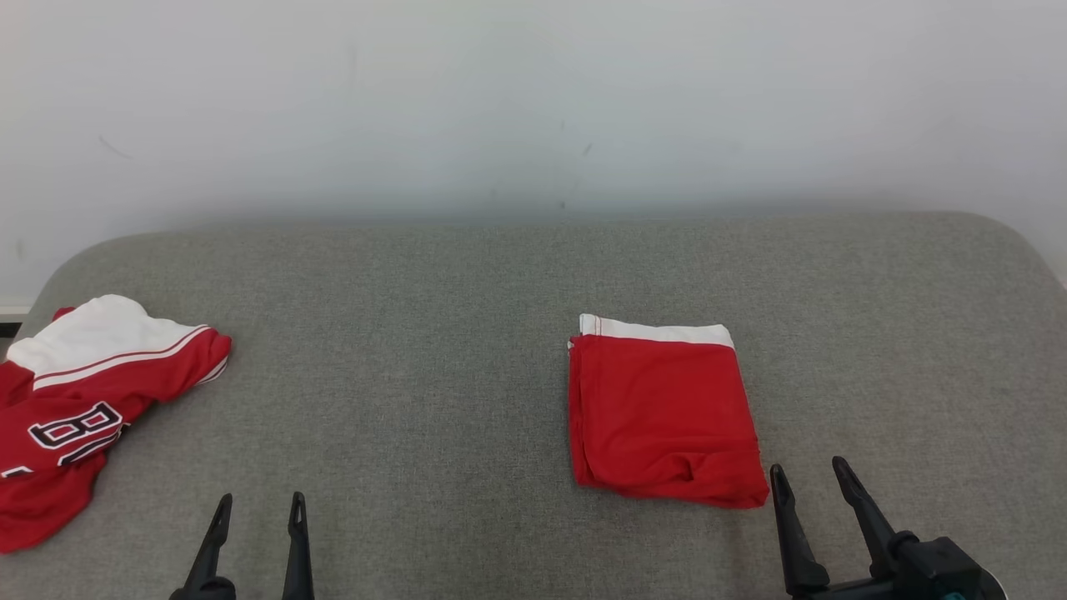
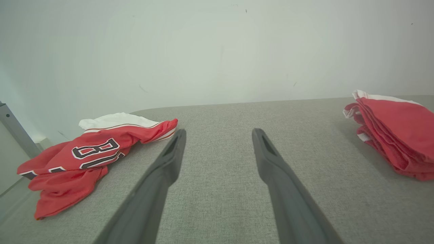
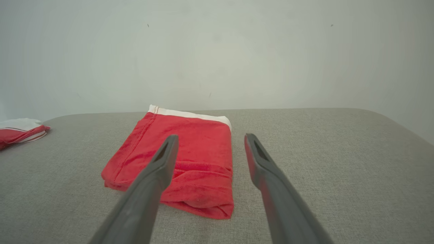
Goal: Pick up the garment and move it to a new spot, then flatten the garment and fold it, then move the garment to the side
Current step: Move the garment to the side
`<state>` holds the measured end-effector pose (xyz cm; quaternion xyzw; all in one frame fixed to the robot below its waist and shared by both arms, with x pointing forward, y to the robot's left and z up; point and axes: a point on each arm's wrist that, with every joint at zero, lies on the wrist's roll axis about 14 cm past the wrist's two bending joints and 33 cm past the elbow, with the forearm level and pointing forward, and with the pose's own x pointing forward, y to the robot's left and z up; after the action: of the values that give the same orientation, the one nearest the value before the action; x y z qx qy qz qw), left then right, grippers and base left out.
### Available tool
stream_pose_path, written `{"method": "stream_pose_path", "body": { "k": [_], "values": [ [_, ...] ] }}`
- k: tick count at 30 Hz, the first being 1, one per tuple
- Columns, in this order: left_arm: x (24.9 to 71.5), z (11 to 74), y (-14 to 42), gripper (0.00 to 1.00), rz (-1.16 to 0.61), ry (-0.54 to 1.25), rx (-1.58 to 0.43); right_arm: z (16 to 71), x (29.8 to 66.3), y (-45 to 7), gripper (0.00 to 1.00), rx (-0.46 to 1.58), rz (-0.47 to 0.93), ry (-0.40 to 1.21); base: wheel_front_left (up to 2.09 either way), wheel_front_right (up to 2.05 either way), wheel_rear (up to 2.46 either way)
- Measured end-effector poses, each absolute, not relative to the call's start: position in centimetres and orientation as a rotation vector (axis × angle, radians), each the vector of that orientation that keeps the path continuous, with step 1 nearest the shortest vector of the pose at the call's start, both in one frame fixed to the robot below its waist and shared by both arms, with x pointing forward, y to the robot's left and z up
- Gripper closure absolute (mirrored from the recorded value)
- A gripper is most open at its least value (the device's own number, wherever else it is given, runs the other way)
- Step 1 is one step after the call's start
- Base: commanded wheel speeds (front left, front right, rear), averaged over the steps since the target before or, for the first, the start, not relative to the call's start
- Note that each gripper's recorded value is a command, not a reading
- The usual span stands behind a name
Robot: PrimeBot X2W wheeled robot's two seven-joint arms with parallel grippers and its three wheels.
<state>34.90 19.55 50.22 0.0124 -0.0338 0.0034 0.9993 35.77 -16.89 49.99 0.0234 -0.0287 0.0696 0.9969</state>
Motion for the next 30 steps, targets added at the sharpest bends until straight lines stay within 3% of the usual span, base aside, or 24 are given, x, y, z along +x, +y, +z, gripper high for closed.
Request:
{"method": "stream_pose_path", "body": {
  "k": [30],
  "values": [
    [34.71,50.19,19.61,0.0,0.008,-0.066,0.023,49.55,35.69,-16.76,0.0,0.06,0.137,-0.044,0.0,0.0,0.0]
  ]
}}
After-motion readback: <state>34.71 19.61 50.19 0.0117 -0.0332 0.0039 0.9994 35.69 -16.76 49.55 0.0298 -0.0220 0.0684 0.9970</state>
